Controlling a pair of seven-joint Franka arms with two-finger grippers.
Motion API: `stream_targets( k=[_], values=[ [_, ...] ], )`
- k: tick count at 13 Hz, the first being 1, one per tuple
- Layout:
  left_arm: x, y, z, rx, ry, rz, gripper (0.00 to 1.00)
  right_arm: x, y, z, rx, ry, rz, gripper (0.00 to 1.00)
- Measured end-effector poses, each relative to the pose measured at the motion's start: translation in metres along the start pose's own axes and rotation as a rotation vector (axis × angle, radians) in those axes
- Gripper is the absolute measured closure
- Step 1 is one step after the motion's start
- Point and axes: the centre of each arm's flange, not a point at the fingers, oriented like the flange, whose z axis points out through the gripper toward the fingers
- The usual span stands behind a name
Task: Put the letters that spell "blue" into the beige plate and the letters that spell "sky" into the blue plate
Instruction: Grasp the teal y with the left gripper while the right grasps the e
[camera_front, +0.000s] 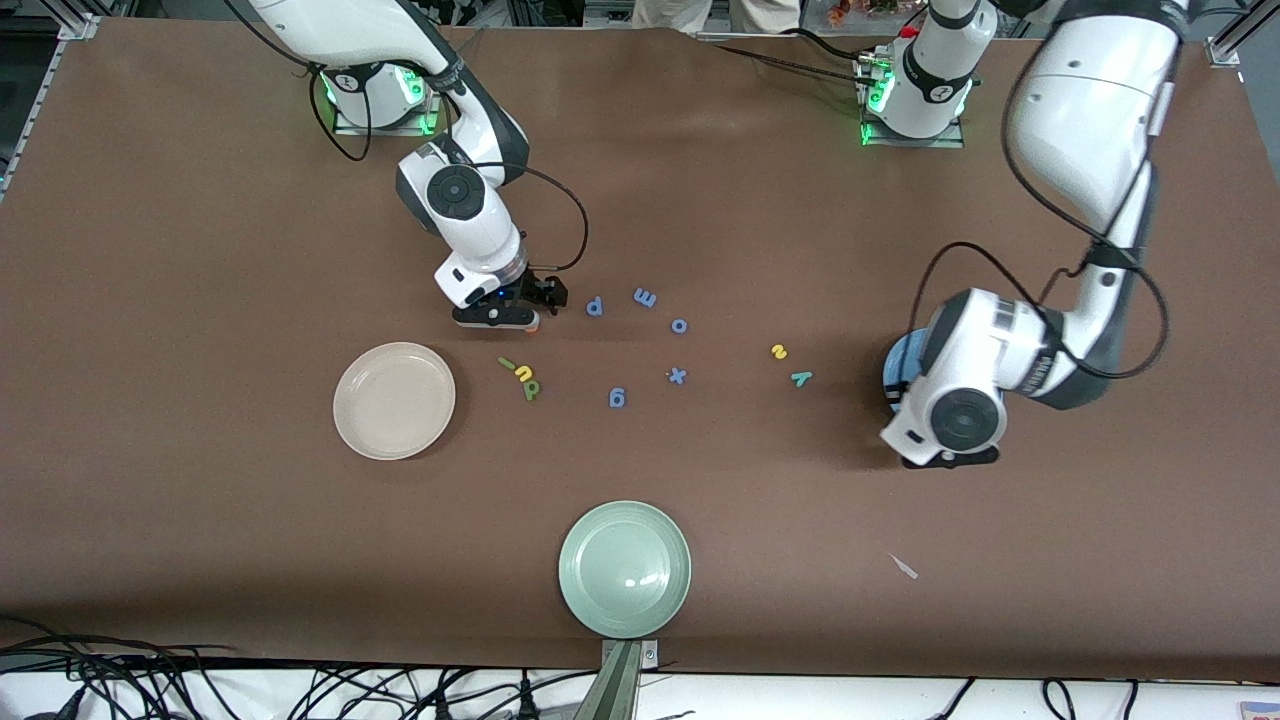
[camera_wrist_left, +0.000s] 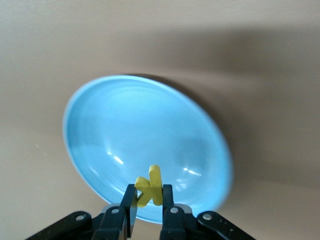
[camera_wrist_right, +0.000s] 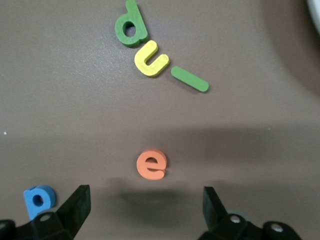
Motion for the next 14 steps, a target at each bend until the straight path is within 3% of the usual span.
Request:
stream_targets(
  k=[2, 3, 6, 8, 9, 12, 14],
  values=[
    [0.005, -0.017, 0.006, -0.014, -0.009, 0.024, 0.59, -0.001, 0.001, 0.007, -0.008, 0.008, -0.031, 0.04],
    [0.002, -0.007, 0.003, -0.019, -0.006, 0.039, 0.48, -0.002, 0.001, 0.009, -0.011, 0.008, -0.037, 0.11],
    [-0.018, 0.051, -0.019, -0.091, 0.002, 0.120, 0.15, -0.002, 0.000, 0.012, -0.012, 0.013, -0.053, 0.14],
    [-0.035, 0.087, -0.036, -0.112, 0.024, 0.193, 0.00, -0.002, 0.000, 0.013, -0.012, 0.016, -0.059, 0.19],
    [-0.041, 0.103, -0.044, -0.126, 0.051, 0.248, 0.00, -0.002, 0.000, 0.013, -0.012, 0.016, -0.059, 0.28],
    [-0.046, 0.129, -0.050, -0.168, 0.139, 0.397, 0.00, -0.002, 0.000, 0.015, -0.018, 0.021, -0.077, 0.38],
    [-0.052, 0.143, -0.039, -0.168, 0.190, 0.461, 0.00, 0.000, 0.002, 0.014, -0.022, 0.026, -0.080, 0.50]
  ],
)
